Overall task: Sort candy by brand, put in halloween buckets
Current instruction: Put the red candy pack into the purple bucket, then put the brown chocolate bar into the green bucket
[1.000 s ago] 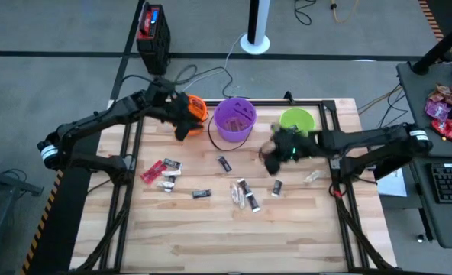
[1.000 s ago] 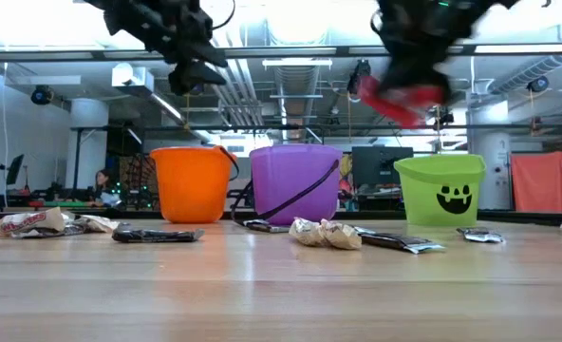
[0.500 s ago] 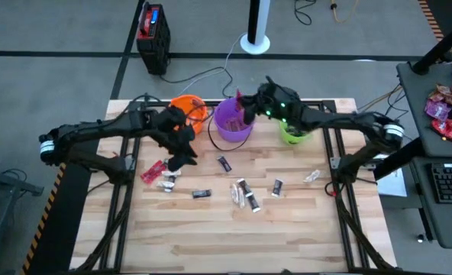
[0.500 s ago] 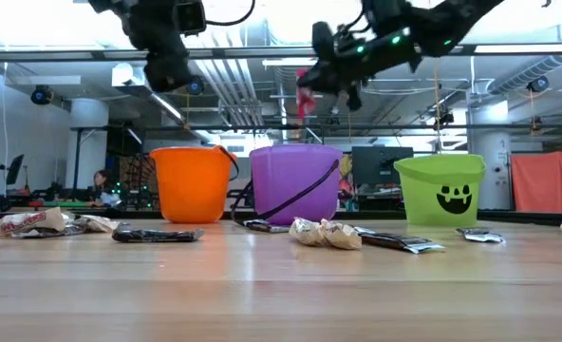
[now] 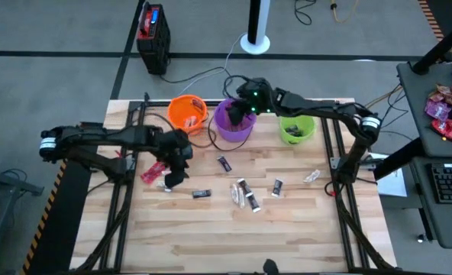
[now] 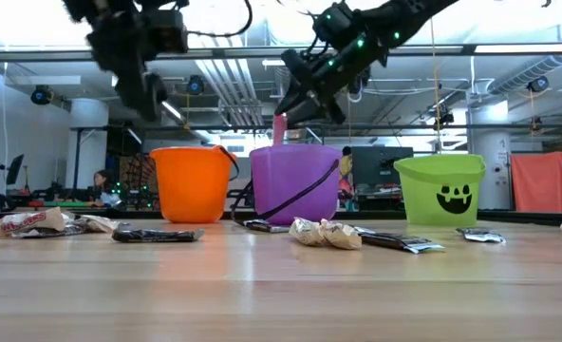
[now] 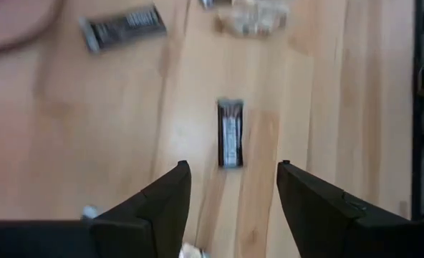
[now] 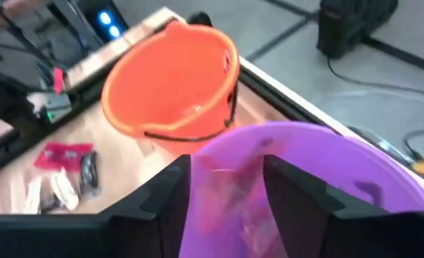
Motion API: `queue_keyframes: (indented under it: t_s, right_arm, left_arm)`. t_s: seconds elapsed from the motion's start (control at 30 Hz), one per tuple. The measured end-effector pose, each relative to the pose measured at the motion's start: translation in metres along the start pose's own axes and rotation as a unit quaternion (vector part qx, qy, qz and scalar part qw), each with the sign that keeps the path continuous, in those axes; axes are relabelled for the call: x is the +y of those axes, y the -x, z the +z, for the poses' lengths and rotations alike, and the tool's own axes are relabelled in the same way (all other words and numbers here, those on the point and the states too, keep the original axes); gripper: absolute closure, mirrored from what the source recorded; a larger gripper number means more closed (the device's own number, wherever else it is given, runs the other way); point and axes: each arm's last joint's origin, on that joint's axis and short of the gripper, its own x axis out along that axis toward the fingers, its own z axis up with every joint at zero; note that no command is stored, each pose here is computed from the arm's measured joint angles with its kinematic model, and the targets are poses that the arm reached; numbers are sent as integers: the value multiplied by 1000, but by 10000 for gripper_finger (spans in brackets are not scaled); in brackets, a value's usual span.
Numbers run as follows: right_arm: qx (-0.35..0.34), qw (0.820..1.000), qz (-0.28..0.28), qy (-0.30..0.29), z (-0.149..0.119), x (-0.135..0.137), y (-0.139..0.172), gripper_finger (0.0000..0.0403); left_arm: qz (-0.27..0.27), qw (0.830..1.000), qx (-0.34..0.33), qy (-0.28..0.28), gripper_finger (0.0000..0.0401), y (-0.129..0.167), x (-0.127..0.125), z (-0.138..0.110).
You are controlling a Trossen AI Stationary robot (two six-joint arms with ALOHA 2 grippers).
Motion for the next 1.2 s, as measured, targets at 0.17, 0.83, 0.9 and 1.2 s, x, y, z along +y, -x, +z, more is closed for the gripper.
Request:
queue_keyframes:
  t_s: [0.17, 0.83, 0.9, 1.2]
  right_arm:
    - [69, 997, -29, 4, 3, -2, 10, 214]
    - [91, 994, -44, 26, 6, 26, 51, 186]
    - [96, 994, -45, 28, 4, 26, 50, 186]
    - [111, 992, -48, 45, 0, 24, 49, 186]
  left_arm:
    - [-15, 999, -1, -31, 207, -29, -7, -17]
    - [-8, 998, -47, -42, 206, -102, -21, -51]
    - [15, 998, -37, -39, 206, -111, -26, -52]
    - [47, 999, -20, 7, 207, -145, -27, -51]
